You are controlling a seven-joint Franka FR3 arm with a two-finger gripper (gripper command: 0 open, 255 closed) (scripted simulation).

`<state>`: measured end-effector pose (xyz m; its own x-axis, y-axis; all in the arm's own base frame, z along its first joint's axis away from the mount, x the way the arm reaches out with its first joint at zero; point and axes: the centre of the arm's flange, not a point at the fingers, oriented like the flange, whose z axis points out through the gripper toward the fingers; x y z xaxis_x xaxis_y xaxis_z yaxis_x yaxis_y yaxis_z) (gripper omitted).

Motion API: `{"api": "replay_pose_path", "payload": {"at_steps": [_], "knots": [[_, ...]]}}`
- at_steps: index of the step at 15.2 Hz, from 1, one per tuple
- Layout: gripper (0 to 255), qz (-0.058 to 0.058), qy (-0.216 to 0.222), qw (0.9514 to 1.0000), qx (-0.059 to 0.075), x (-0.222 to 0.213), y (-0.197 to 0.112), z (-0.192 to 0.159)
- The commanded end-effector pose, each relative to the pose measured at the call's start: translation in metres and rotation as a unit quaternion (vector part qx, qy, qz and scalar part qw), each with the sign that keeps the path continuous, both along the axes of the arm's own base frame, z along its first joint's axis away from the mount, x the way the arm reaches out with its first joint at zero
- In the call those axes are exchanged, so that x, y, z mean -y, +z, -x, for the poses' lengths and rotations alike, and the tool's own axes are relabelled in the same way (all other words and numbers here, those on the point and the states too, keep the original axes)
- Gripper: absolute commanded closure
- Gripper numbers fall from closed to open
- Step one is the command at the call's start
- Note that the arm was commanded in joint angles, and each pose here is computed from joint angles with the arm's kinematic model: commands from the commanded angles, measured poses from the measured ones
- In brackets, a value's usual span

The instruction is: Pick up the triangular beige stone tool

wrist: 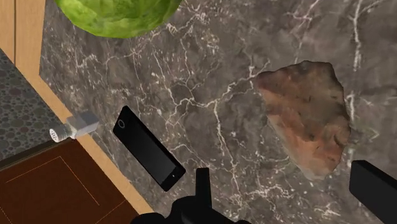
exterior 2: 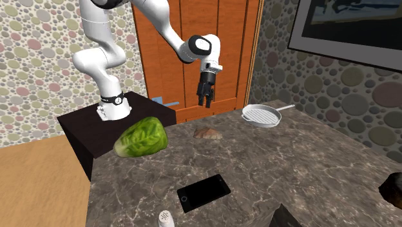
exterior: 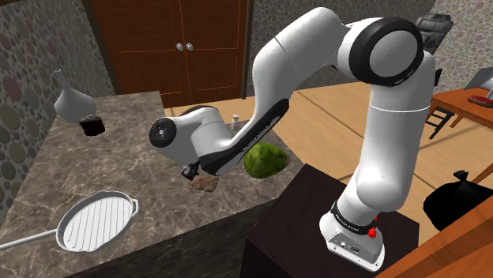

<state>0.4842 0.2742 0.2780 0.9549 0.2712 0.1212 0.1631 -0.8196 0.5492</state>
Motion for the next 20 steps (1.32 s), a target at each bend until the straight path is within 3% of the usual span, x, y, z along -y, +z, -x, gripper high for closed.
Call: {"api": "replay_pose_path", "payload": {"at_steps": [1, 7, 17, 18, 20], "knots": [[0, 0.023, 0.013, 0.9996, 0.006, -0.012, -0.029, -0.007], [0, 0.086, 0.047, 0.9950, 0.018, -0.042, -0.108, -0.038], [0, 0.088, 0.048, 0.9947, 0.018, -0.043, -0.151, -0.039], [255, 0.088, 0.048, 0.9947, 0.018, -0.044, -0.151, -0.039], [255, 0.088, 0.048, 0.9947, 0.018, -0.044, -0.150, -0.039]]}}
